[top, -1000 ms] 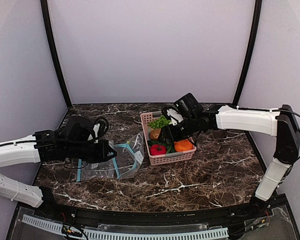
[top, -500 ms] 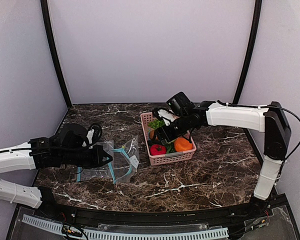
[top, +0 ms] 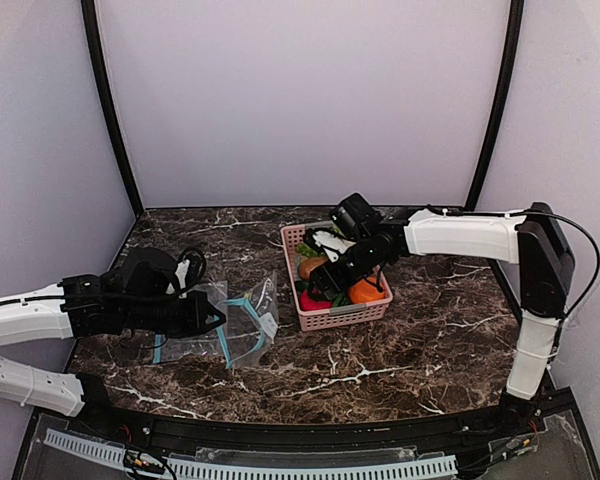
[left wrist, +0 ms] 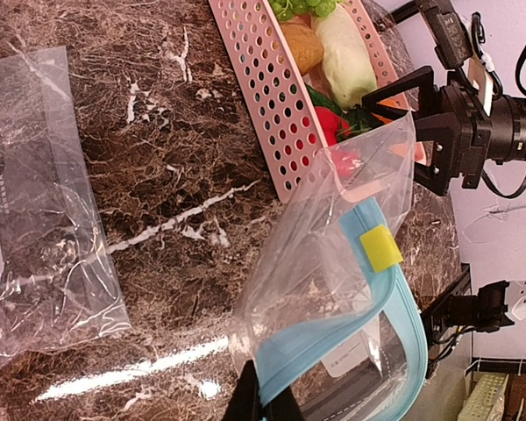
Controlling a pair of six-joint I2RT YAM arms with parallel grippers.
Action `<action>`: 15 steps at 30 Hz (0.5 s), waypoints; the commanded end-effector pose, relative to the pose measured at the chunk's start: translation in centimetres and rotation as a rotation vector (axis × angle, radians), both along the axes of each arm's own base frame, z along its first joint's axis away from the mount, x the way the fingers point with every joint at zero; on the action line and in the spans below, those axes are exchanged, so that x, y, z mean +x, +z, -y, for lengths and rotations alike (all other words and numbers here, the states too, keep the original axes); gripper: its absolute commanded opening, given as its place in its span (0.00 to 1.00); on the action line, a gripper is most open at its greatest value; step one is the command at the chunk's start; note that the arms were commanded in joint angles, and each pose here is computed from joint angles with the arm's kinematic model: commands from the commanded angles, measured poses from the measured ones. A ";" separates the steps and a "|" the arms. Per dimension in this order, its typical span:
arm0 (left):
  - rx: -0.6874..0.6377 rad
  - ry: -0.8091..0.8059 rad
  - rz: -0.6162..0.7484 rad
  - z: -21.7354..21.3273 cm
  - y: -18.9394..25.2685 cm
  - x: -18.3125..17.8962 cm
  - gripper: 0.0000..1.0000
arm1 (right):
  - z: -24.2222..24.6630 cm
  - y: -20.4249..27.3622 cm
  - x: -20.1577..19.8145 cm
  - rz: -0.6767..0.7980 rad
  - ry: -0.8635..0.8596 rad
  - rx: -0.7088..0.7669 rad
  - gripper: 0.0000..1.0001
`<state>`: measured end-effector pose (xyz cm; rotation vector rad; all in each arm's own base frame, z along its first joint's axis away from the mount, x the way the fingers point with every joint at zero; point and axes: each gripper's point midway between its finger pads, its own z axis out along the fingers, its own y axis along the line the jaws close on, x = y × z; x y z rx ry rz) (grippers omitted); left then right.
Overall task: Place the food in the zip-top bag and seal the zipper
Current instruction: Pick up the fake vegetable from the bin.
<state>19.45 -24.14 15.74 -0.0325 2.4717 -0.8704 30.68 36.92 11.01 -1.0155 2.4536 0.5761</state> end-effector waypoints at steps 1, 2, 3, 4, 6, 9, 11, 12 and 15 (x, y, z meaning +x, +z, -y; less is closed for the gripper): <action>0.012 -0.008 -0.013 0.0 -0.2 -0.1 0.01 | -0.7 -1.1 -0.5 0.002 0.034 -0.036 0.78; 0.013 -0.007 -0.015 0.0 -0.3 -0.1 0.01 | -0.7 -1.4 -0.6 0.000 0.033 -0.049 0.78; 0.016 -0.006 -0.018 -0.1 -0.4 -0.1 0.01 | -0.8 -1.8 -0.6 -0.002 0.033 -0.063 0.78; 0.014 -0.003 -0.019 -0.1 -0.4 -0.1 0.01 | -0.7 -2.3 -0.8 -0.007 0.030 -0.082 0.78; 0.012 -0.002 -0.021 -0.2 -0.4 -0.2 0.01 | -0.5 -2.8 -0.8 -0.005 0.020 -0.106 0.78; 0.012 -0.001 -0.023 -0.2 -0.5 -0.3 0.01 | -0.7 -3.1 -1.0 -0.012 0.015 -0.103 0.80; 0.016 -0.002 -0.024 -0.3 -0.5 -0.3 0.01 | -1.1 -3.1 -0.9 -0.006 0.016 -0.102 0.81; 0.017 -0.003 -0.024 -0.3 -0.6 -0.3 0.01 | -1.2 -3.3 -0.8 -0.001 0.014 -0.106 0.81; 0.015 -0.015 -0.035 -0.1 -0.7 -0.4 0.01 | -1.5 -3.8 -0.6 0.006 -0.005 -0.123 0.81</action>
